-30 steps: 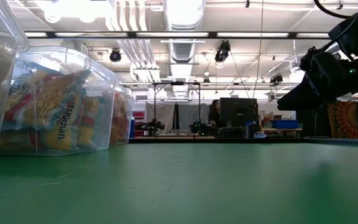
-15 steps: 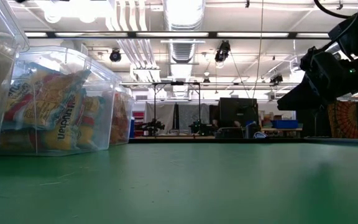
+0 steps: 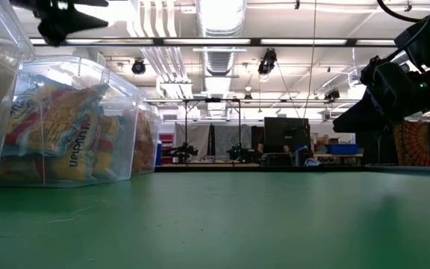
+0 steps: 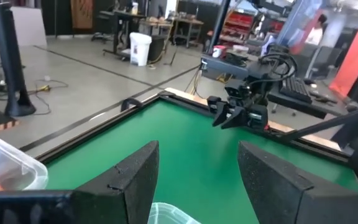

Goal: Sort Maruchan noodles
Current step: Return to Home Position

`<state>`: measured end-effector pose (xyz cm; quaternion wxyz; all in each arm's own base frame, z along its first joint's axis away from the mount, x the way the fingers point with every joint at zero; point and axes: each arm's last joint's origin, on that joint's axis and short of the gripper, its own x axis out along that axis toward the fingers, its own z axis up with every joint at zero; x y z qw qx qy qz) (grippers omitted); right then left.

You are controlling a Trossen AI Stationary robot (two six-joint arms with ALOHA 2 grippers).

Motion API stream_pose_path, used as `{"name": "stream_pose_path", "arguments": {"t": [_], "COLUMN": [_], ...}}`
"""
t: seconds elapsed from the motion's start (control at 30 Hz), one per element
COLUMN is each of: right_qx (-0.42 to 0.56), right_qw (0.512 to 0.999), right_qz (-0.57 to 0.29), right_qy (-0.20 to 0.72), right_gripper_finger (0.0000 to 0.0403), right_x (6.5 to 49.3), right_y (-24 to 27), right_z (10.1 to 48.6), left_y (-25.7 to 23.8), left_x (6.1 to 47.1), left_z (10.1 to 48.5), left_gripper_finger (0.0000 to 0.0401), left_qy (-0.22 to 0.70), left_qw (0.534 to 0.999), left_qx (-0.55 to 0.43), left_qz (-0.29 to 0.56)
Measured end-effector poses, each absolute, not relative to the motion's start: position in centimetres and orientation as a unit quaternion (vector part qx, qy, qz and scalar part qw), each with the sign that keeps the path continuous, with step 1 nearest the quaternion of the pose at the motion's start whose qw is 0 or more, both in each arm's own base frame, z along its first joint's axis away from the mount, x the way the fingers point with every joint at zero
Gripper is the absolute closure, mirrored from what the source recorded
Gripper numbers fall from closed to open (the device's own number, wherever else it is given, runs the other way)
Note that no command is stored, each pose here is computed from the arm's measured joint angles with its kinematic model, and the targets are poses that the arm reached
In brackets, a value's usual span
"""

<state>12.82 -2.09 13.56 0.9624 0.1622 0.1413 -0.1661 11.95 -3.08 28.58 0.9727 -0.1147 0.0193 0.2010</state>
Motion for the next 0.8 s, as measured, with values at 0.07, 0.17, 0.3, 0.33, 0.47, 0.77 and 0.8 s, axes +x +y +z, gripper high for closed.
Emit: {"name": "stream_pose_path", "arguments": {"t": [0.07, 0.17, 0.3, 0.33, 0.47, 0.77, 0.8], "right_qx": [0.162, 0.162, 0.162, 0.162, 0.162, 0.162, 0.162], "right_qw": [0.962, 0.962, 0.962, 0.962, 0.962, 0.962, 0.962], "right_qz": [-0.166, -0.166, -0.166, -0.166, -0.166, -0.166, -0.166], "right_qy": [0.141, 0.141, 0.141, 0.141, 0.141, 0.141, 0.141], "right_gripper_finger": [0.028, 0.028, 0.028, 0.028, 0.028, 0.028, 0.028], "right_x": [12.8, 12.8, 12.8, 12.8, 12.8, 12.8, 12.8], "right_y": [-2.1, -2.1, -2.1, -2.1, -2.1, -2.1, -2.1], "right_z": [13.6, 13.6, 13.6, 13.6, 13.6, 13.6, 13.6], "left_y": [-2.6, -1.9, -1.5, -1.4, -1.3, -1.5, -1.6], "left_x": [11.8, 11.2, 10.3, 10.2, 9.7, 9.2, 9.2], "left_z": [27.5, 25.9, 24.0, 23.5, 21.9, 19.3, 19.1], "left_gripper_finger": [0.02, 0.02, 0.02, 0.02, 0.02, 0.02, 0.02], "left_qy": [0.008, -0.007, -0.022, -0.023, -0.03, -0.059, -0.061], "left_qw": [0.972, 0.97, 0.965, 0.965, 0.964, 0.975, 0.978], "left_qx": [-0.123, -0.144, -0.172, -0.173, -0.179, -0.182, -0.177], "left_qz": [0.201, 0.195, 0.196, 0.196, 0.193, 0.112, 0.092]}}
